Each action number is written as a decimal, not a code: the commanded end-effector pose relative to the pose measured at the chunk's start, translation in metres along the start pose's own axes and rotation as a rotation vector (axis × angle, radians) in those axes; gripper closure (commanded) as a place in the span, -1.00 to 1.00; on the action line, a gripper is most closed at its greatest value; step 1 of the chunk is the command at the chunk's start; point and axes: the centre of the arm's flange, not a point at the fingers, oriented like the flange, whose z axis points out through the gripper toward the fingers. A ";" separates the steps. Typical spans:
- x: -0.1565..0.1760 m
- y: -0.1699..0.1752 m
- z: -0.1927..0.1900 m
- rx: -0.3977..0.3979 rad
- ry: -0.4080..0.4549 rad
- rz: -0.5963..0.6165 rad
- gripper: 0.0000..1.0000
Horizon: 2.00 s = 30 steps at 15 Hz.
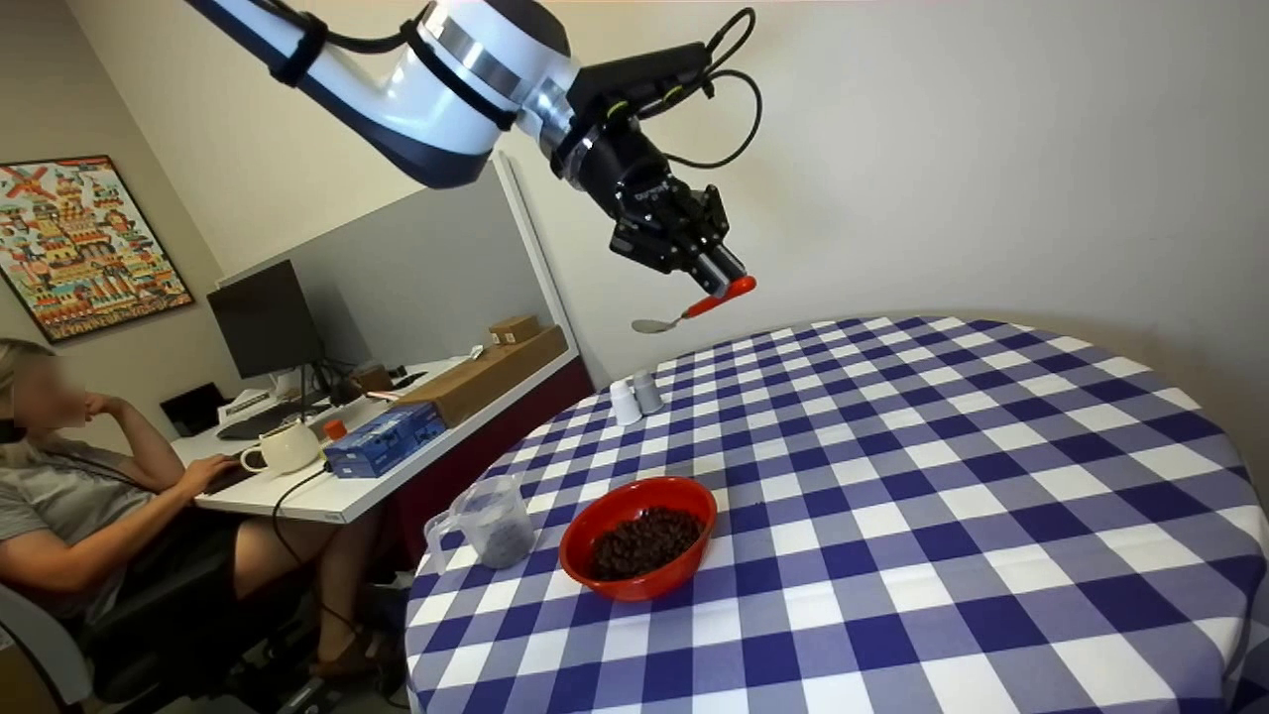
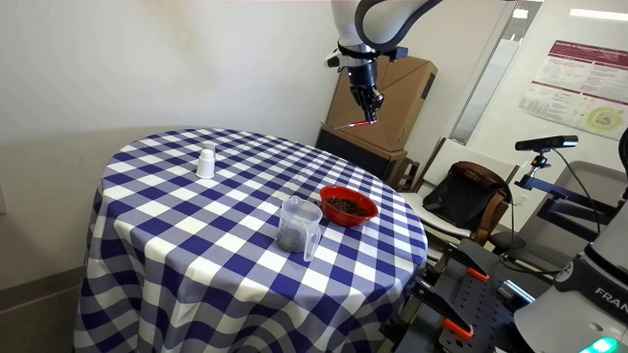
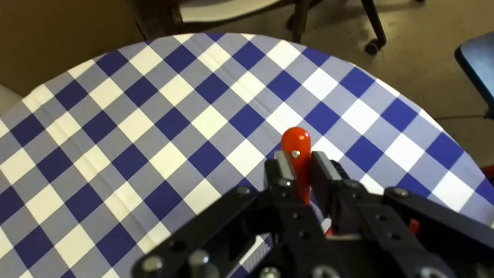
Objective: Put the spoon in the red bowl then take it out of the bowl and set it down on the table
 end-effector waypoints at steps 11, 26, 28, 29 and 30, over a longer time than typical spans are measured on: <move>0.037 -0.080 0.014 -0.490 -0.160 -0.036 0.91; 0.028 -0.118 0.018 -0.570 -0.211 -0.072 0.91; 0.034 -0.124 0.026 -0.584 -0.229 -0.089 0.91; 0.038 -0.127 0.031 -0.581 -0.241 -0.100 0.91; 0.042 -0.130 0.037 -0.569 -0.254 -0.112 0.91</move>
